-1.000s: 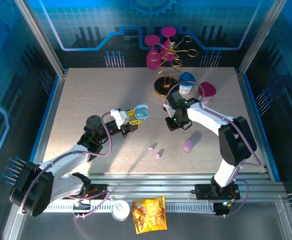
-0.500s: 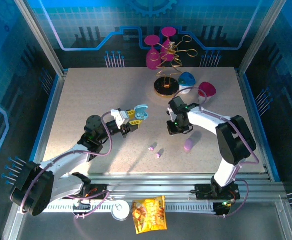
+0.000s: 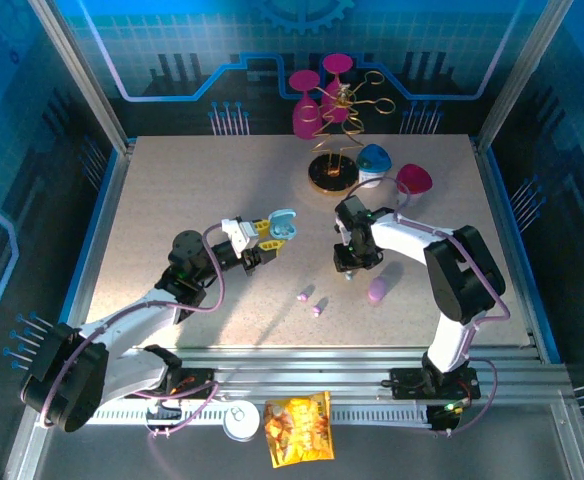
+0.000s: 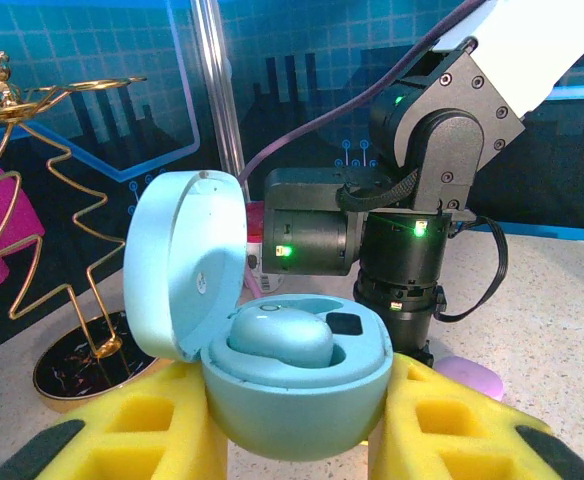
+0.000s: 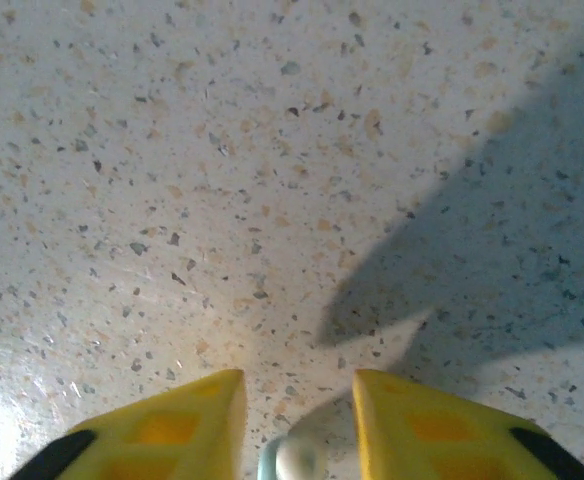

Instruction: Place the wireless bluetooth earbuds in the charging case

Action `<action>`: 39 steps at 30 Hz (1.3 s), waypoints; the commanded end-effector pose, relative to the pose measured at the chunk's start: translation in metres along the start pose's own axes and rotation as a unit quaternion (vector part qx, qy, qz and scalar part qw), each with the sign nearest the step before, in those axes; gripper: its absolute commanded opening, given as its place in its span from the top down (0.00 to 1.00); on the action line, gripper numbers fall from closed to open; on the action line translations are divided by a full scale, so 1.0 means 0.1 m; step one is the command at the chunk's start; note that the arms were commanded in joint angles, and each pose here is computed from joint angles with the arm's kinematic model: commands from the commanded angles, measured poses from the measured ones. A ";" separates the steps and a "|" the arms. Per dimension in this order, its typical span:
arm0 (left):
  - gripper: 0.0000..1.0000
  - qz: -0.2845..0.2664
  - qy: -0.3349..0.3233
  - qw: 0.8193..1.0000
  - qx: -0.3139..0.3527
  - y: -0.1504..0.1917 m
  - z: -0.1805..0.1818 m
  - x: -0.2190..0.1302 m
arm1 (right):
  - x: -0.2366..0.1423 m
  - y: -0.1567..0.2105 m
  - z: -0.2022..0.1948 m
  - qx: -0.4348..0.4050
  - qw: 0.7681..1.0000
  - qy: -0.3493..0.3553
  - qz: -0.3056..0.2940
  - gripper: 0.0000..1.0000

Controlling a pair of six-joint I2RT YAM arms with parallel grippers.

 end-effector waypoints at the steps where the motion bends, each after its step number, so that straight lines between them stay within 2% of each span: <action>1: 0.85 -0.018 0.003 1.000 0.016 -0.08 -0.01 0.00 | -0.15 -0.02 0.05 -0.004 0.999 -0.022 -0.029 0.60; 4: 0.85 -0.018 0.003 1.000 0.015 -0.08 -0.01 0.00 | -0.22 -0.02 0.05 -0.006 0.999 -0.029 -0.046 0.55; 11: 0.85 -0.020 0.003 1.000 0.016 -0.09 -0.01 -0.01 | -0.25 0.02 0.02 -0.006 0.999 -0.015 -0.039 0.53; 18: 0.85 -0.021 0.005 1.000 0.016 -0.09 -0.01 0.00 | -0.22 0.15 0.00 -0.011 1.000 -0.017 -0.014 0.58; 27: 0.85 -0.023 0.007 1.000 0.016 -0.10 0.00 0.03 | -0.16 0.41 0.03 -0.009 0.999 -0.034 0.012 0.73; 39: 0.85 -0.026 0.007 1.000 0.015 -0.12 -0.02 0.00 | -0.04 0.35 0.19 -0.020 0.999 -0.046 0.018 0.85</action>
Point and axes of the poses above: each hand's point on the last joint's axis, 136 mm out from that joint toward the fingers, its own x axis out along the fingers, its own z axis along the line the jaws close on, y = z × x, the point moved 10 cm from there along -x, back along the fingers, and after that the axes turned 3 degrees about x, right-handed, at the moved point
